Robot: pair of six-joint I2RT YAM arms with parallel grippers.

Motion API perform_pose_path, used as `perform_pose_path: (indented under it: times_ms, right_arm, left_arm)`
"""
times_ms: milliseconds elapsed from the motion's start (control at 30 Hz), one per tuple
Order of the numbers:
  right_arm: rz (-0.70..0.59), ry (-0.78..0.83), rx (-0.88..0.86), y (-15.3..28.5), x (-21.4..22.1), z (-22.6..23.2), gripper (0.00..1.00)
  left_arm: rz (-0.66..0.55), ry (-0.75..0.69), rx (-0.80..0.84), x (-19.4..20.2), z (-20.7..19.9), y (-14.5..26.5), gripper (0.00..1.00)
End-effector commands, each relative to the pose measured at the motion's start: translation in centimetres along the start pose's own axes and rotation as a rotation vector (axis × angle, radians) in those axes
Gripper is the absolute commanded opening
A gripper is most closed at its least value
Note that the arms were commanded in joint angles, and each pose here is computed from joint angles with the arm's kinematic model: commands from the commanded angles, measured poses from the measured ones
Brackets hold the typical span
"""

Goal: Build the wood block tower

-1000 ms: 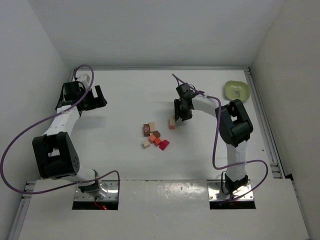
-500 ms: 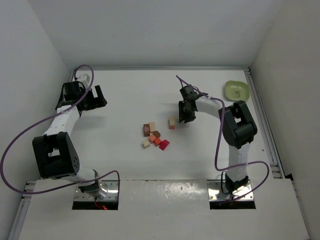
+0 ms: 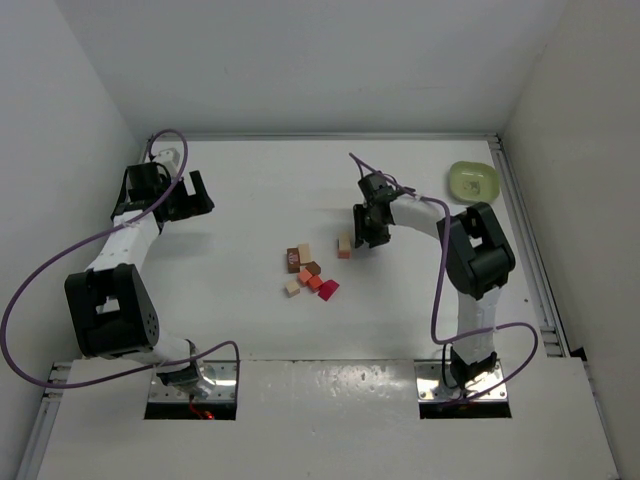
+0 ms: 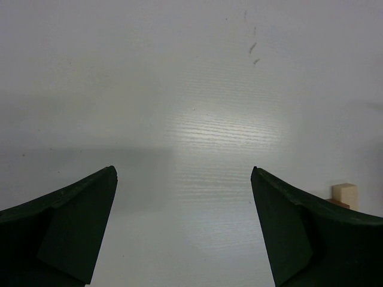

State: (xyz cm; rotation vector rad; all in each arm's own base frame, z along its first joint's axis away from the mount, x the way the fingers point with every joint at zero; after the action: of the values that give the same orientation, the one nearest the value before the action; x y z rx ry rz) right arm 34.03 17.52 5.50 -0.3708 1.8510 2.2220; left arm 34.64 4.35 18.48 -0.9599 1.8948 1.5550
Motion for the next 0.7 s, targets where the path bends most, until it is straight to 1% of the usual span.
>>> perform_pose_path:
  times_ms: [0,533,667]
  right_arm:
    - [0.022,0.026,0.005,0.46,1.08,0.14,0.43]
    - [0.038,0.035,0.006,0.40,1.73,0.56,0.45]
    - [0.052,0.035,-0.018,0.50,1.98,0.76,0.47]
  left_arm:
    - [-0.035,-0.018,0.020,-0.57,-0.48,0.01,1.00]
    - [-0.026,-0.015,0.020,-0.21,-0.43,-0.06,1.00]
    - [-0.026,-0.015,0.020,-0.21,-0.43,-0.06,1.00]
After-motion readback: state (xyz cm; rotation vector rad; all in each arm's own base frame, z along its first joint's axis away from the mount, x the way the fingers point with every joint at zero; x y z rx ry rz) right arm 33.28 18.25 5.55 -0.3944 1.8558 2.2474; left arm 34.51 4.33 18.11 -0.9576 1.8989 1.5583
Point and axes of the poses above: each gripper's point midway between its finger pads, its own y axis back along the fingers, its own z axis along the line the jaws close on, x = y × z, the point moved 7 cm from there along y, back along the fingers, and after that the axes turned 2 degrees about -y, right-handed, at the moved point
